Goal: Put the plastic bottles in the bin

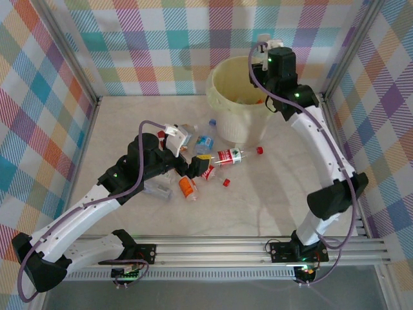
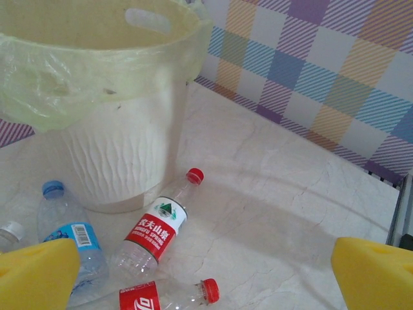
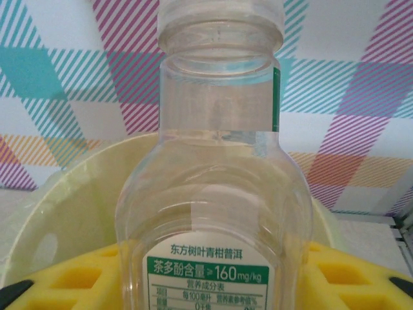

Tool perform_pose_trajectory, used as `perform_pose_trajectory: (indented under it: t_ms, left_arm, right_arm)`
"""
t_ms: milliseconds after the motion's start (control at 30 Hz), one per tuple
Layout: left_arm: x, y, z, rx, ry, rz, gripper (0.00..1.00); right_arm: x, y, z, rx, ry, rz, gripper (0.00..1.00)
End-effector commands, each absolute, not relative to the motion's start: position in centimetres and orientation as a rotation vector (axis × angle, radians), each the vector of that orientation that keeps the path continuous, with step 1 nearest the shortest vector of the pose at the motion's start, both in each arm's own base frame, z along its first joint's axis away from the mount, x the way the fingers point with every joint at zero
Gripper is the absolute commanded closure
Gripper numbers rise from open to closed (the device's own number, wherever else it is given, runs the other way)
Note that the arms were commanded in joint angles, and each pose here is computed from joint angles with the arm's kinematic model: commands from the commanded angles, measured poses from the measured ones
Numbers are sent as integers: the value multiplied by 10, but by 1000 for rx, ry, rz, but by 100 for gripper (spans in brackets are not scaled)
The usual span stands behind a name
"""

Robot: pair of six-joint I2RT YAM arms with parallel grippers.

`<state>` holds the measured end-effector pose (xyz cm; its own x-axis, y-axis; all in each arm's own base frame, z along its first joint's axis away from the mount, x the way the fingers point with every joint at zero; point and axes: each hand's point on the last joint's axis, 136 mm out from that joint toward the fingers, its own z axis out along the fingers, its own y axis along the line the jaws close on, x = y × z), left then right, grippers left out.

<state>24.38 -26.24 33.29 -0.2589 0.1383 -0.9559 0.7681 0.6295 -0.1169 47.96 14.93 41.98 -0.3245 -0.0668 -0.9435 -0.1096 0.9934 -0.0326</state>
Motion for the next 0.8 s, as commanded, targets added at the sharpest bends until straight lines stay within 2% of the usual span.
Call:
perform_pose_trajectory:
  t_ms: [0,300,767]
  left_arm:
    - [247,-257,340,724,1717,-686,0]
    - [247,-256,339,732,1716,-678,0]
    - [251,-261,330,746,1745,-675,0]
  right_arm:
    - [480,167,404,-233,1988,97,52]
    - [497,179,349,-256,2213,260,51]
    - [517,153,281,-128,2445,230,51]
